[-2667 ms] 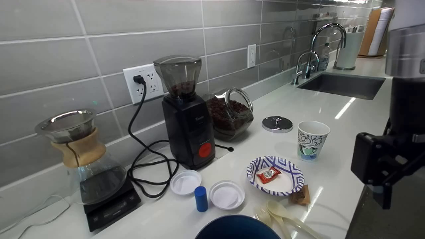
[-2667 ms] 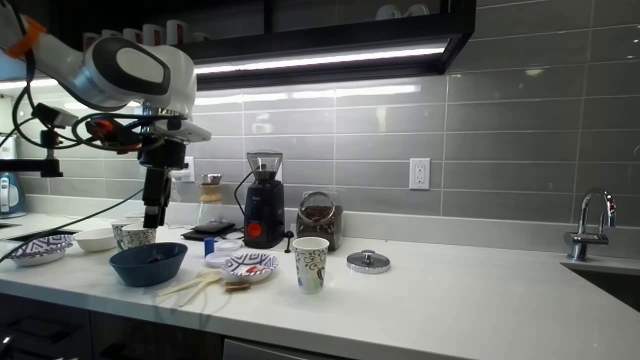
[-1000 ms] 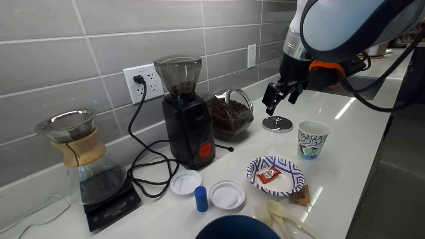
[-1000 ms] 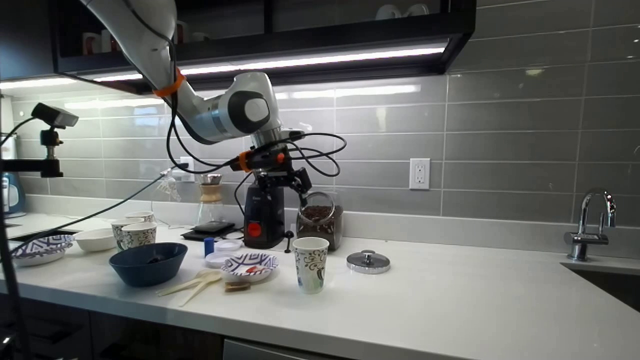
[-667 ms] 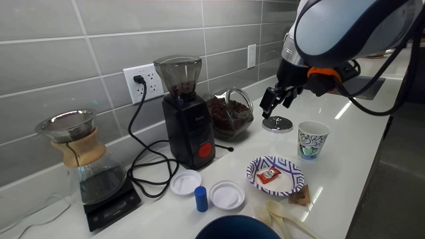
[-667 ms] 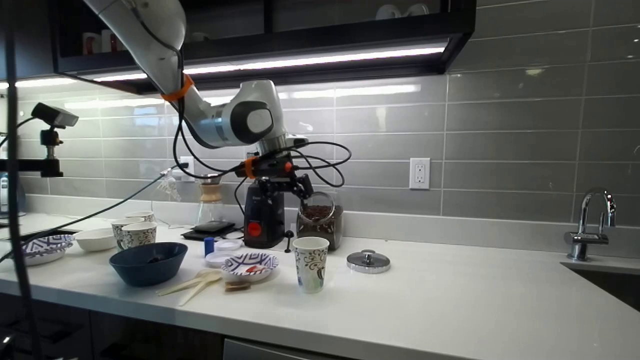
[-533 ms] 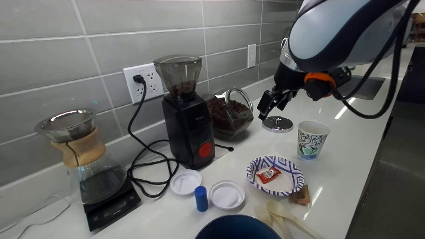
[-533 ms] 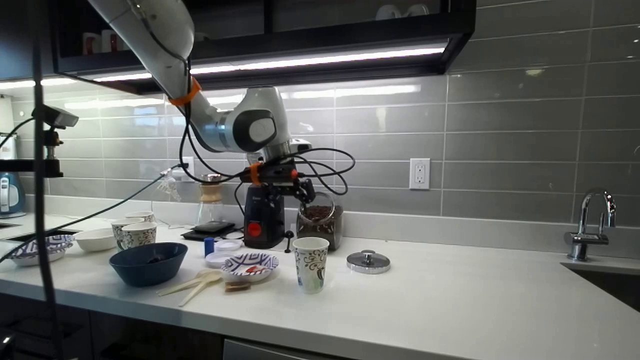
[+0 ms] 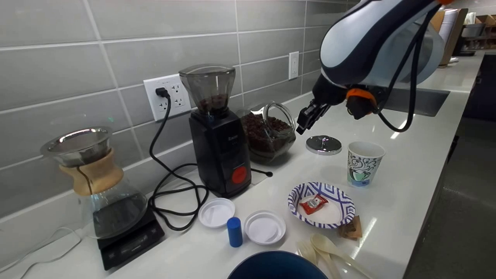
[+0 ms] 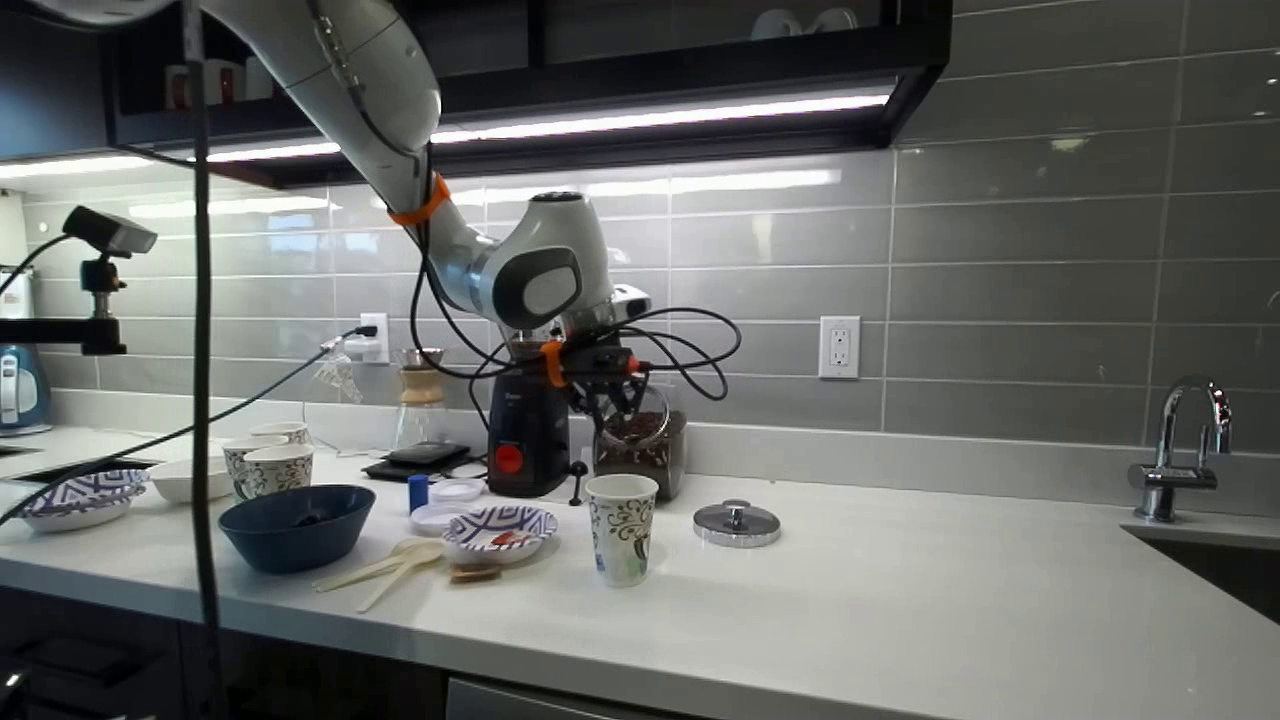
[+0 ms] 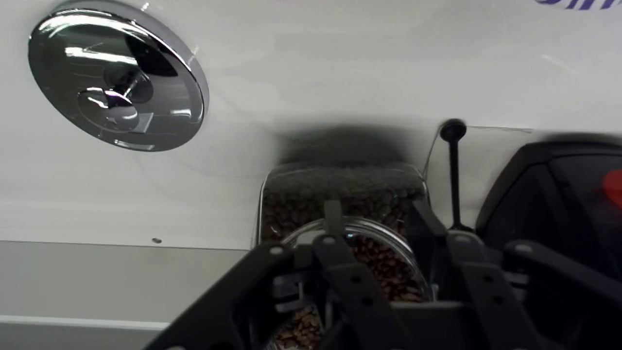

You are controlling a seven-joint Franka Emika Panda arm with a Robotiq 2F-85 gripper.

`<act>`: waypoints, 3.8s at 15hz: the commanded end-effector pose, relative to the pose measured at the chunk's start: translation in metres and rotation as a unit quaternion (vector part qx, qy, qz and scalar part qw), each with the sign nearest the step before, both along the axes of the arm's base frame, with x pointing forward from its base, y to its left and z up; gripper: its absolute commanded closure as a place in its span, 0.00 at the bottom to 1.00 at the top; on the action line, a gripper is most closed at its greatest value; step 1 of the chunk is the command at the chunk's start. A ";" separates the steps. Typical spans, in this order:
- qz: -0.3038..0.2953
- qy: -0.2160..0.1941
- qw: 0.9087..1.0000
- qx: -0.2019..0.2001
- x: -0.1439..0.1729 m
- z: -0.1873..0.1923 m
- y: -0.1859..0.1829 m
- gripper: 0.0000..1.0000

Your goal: Put the lid on the jar

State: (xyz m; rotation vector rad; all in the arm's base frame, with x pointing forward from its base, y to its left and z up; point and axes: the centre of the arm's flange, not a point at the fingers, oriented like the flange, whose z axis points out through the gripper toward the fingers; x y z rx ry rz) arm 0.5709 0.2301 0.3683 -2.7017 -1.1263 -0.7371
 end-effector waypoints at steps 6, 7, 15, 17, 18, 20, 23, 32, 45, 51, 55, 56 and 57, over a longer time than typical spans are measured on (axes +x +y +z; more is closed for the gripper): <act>0.028 -0.021 0.999 0.025 0.030 -0.009 -0.002 1.00; 0.028 -0.025 0.999 0.025 0.032 -0.010 -0.003 1.00; 0.031 -0.041 0.998 0.045 0.041 -0.022 0.006 1.00; 0.032 -0.043 0.997 0.049 0.042 -0.024 0.008 1.00; 0.032 -0.043 0.997 0.050 0.043 -0.026 0.009 1.00; 0.033 -0.045 0.997 0.055 0.045 -0.028 0.011 1.00; 0.034 -0.048 0.997 0.058 0.046 -0.032 0.011 1.00; 0.030 -0.066 0.995 0.076 0.050 -0.037 0.012 1.00; -0.009 -0.040 0.998 0.055 0.024 0.008 -0.002 1.00; -0.133 0.042 0.990 0.032 0.004 0.040 -0.067 0.84; -0.117 0.100 0.986 -0.055 0.016 0.056 -0.119 0.53; -0.106 0.127 0.984 -0.072 0.018 0.058 -0.128 0.47; -0.111 0.159 0.977 -0.084 0.021 0.064 -0.134 0.40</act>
